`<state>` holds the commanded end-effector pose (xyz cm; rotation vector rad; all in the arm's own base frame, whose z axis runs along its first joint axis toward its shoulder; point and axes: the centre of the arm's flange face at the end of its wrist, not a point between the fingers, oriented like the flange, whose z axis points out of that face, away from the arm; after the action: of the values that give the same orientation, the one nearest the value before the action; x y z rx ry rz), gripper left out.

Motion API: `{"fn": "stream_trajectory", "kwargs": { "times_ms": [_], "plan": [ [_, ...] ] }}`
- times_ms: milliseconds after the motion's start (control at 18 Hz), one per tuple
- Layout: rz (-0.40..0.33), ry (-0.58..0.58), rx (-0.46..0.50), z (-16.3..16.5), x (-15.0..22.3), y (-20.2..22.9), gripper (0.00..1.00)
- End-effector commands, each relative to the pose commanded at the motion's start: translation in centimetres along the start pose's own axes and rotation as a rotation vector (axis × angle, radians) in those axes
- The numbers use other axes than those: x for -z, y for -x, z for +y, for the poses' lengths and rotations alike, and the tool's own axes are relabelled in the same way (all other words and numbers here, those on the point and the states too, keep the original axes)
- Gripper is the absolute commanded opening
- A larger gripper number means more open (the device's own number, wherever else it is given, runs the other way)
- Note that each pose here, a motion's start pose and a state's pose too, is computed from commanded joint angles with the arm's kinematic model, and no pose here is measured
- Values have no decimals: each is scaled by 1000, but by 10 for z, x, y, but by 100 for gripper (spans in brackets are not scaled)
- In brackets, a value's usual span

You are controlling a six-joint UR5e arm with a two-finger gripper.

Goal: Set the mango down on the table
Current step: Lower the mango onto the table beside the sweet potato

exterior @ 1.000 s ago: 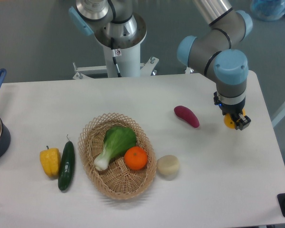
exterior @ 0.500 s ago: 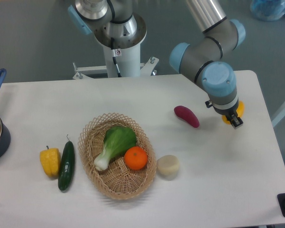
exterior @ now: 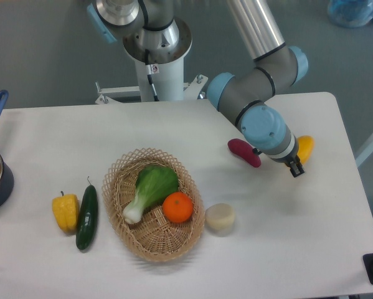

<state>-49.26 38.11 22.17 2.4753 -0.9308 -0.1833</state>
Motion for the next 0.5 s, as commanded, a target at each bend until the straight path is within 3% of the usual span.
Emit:
{"fn": "stream_trajectory", "kwargs": {
  "times_ms": [500],
  "plan": [
    [33, 44, -20, -4, -15, 2, 49]
  ]
}}
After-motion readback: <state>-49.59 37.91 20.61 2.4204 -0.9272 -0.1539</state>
